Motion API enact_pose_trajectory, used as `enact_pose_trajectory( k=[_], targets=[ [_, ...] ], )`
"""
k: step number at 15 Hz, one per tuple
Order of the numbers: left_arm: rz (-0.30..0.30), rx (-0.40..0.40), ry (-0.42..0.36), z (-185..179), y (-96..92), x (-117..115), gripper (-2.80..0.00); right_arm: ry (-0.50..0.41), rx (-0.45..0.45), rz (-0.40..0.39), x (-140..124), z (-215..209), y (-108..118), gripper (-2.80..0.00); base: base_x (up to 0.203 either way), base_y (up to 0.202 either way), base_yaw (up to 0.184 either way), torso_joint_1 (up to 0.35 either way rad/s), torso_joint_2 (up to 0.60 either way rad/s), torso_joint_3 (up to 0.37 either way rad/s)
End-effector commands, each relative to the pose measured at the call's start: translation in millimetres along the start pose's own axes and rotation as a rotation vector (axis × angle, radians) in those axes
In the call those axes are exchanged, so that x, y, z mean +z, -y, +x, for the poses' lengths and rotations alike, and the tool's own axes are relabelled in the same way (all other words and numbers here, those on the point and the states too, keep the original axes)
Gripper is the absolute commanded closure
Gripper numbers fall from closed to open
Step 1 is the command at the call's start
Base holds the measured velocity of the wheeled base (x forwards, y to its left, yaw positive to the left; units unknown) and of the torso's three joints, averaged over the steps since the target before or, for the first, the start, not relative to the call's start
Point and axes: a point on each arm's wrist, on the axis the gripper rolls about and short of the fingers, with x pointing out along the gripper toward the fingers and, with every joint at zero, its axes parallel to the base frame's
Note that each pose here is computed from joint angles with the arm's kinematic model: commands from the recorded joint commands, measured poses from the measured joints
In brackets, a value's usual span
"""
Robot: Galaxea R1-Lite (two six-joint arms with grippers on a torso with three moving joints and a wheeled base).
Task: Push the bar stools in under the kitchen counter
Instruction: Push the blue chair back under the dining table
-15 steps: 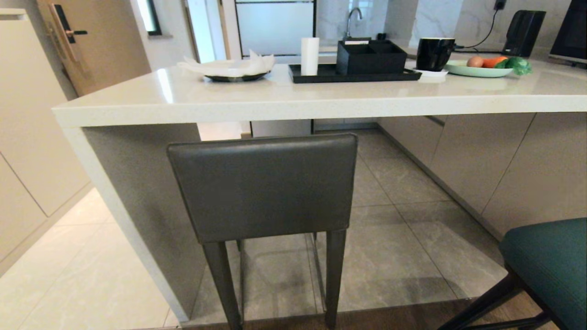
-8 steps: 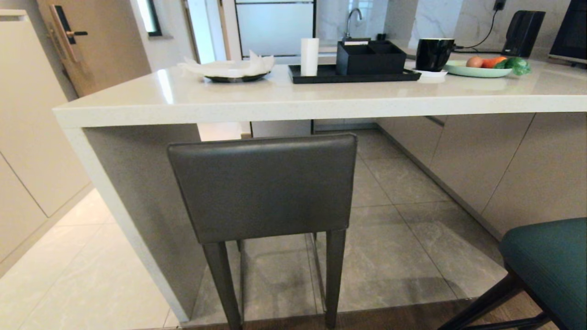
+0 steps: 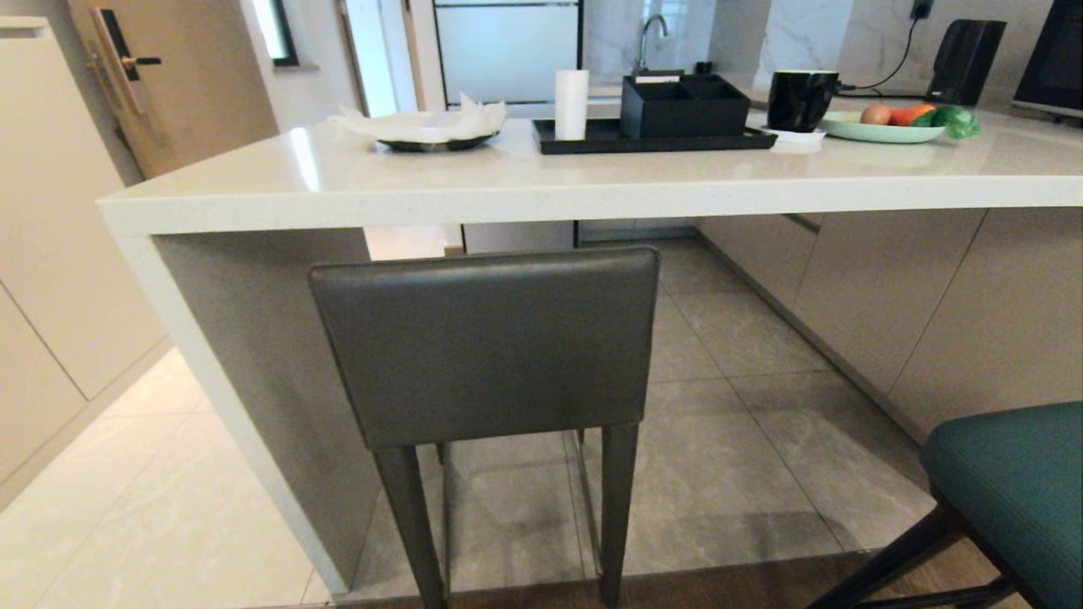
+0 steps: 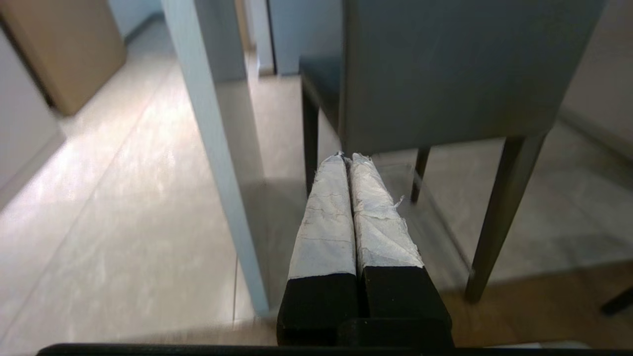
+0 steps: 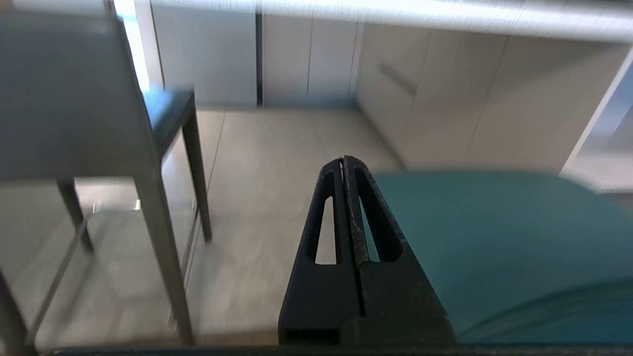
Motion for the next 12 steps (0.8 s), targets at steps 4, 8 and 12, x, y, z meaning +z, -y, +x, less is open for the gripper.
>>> enact_pose_trajectory(
  k=[4, 8, 12],
  targets=[
    [0.009, 0.011, 0.038, 22.7, -1.1, -39.1, 0.00, -0.093, 0.008, -0.012, -63.7, 31.2, -9.1, 0.00, 0.000, 0.000, 0.000, 0.000, 0.00, 0.000],
    [0.059, 0.064, -0.001, 34.3, -2.3, -73.1, 0.00, -0.071, -0.008, 0.004, -100.9, 45.2, -13.8, 0.00, 0.000, 0.000, 0.000, 0.000, 0.00, 0.000],
    [0.032, 0.066, -0.029, 34.3, -2.4, -76.4, 0.00, -0.112, 0.040, 0.008, -105.5, 44.7, -15.4, 0.00, 0.000, 0.000, 0.000, 0.000, 0.00, 0.000]
  ],
)
